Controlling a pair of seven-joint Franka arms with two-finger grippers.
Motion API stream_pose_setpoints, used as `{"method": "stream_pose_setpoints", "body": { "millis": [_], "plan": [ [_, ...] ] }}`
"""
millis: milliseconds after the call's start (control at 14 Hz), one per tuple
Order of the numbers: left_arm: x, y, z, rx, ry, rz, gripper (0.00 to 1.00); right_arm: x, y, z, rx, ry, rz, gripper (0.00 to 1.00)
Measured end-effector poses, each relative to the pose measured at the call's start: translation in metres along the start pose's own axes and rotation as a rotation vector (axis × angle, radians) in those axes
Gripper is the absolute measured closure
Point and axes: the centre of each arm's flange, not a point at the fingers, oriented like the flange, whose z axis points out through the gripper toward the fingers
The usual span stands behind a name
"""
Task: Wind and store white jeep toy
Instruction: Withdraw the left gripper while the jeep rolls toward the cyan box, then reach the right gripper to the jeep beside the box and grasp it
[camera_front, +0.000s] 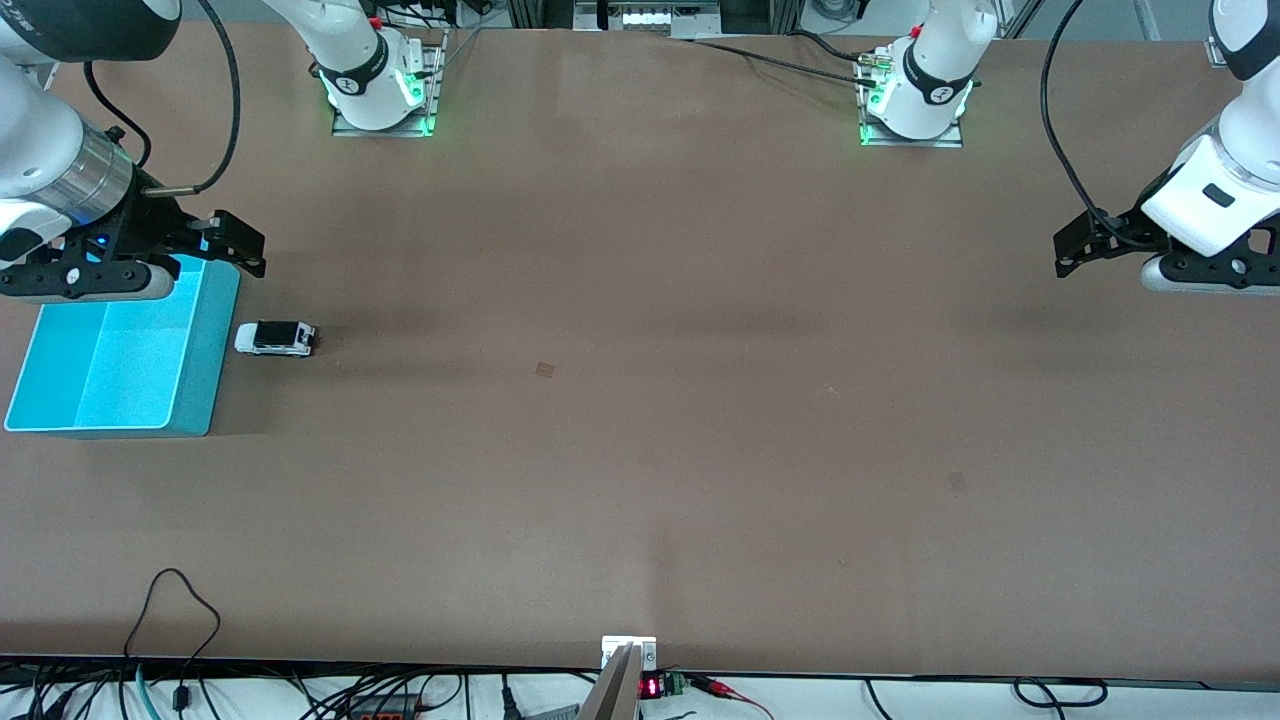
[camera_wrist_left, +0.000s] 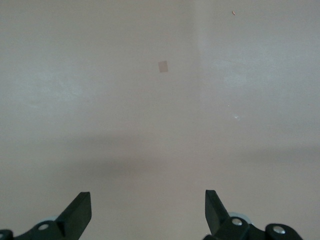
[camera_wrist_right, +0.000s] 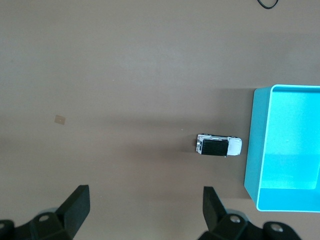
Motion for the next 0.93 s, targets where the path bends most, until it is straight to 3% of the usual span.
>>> {"method": "stream_pose_setpoints", "body": {
  "millis": [925],
  "plan": [
    [-0.0032, -0.0007, 0.0026, 0.0, -0.029, 0.004, 0.0, 0.0, 0.0, 0.0, 0.0, 0.0, 0.0, 0.0]
  ]
}}
